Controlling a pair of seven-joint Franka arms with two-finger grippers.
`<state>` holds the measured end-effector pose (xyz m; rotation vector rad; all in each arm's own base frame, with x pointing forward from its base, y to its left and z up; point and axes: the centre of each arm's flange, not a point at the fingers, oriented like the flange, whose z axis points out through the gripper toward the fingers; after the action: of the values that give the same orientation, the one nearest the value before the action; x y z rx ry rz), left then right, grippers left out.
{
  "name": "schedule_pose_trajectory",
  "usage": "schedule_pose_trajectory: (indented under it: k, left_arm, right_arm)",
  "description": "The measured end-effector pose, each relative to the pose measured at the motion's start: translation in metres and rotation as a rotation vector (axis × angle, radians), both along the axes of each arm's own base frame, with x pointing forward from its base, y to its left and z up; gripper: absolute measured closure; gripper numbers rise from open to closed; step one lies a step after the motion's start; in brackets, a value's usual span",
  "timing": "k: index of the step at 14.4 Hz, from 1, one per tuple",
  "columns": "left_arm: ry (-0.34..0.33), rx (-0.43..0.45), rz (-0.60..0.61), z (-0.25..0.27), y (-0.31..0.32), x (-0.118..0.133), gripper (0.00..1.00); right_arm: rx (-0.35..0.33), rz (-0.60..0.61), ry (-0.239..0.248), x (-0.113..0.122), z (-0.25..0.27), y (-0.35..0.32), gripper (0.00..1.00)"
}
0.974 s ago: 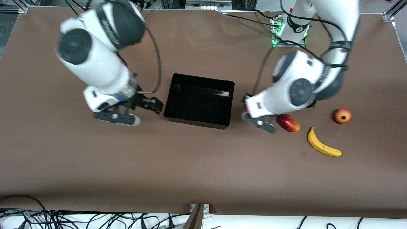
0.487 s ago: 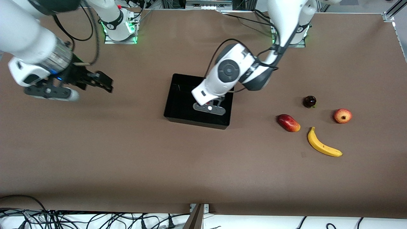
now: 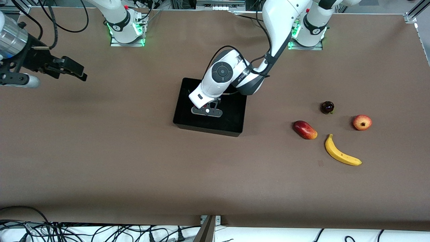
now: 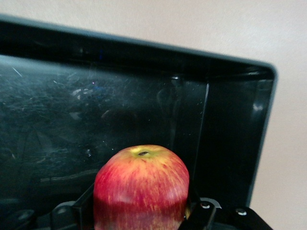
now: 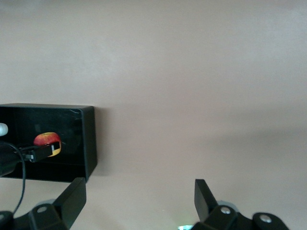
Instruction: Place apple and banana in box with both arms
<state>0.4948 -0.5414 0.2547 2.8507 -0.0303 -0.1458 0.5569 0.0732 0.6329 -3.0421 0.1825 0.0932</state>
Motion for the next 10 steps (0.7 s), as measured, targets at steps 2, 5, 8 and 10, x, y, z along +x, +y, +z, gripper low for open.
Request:
schedule_pose_trajectory:
  k: [2, 5, 8, 10]
  left_arm:
    - [-0.002, -0.001, -0.001, -0.009, -0.003, -0.002, 0.28]
    - [-0.006, -0.005, -0.007, -0.012, -0.008, -0.007, 0.15]
    - [-0.015, -0.01, -0.004, -0.008, -0.008, -0.003, 0.0]
    - [-0.015, -0.001, 0.008, 0.004, 0.001, 0.009, 0.0]
  right_arm:
    - [-0.032, 0.024, -0.005, -0.002, 0.0, -0.01, 0.0]
    - [-0.082, 0.088, -0.013, -0.005, -0.001, -0.021, 0.0]
    - [-0.081, 0.157, -0.031, -0.004, -0.009, -0.039, 0.0]
    - [-0.08, 0.172, -0.035, -0.005, -0.011, -0.045, 0.0]
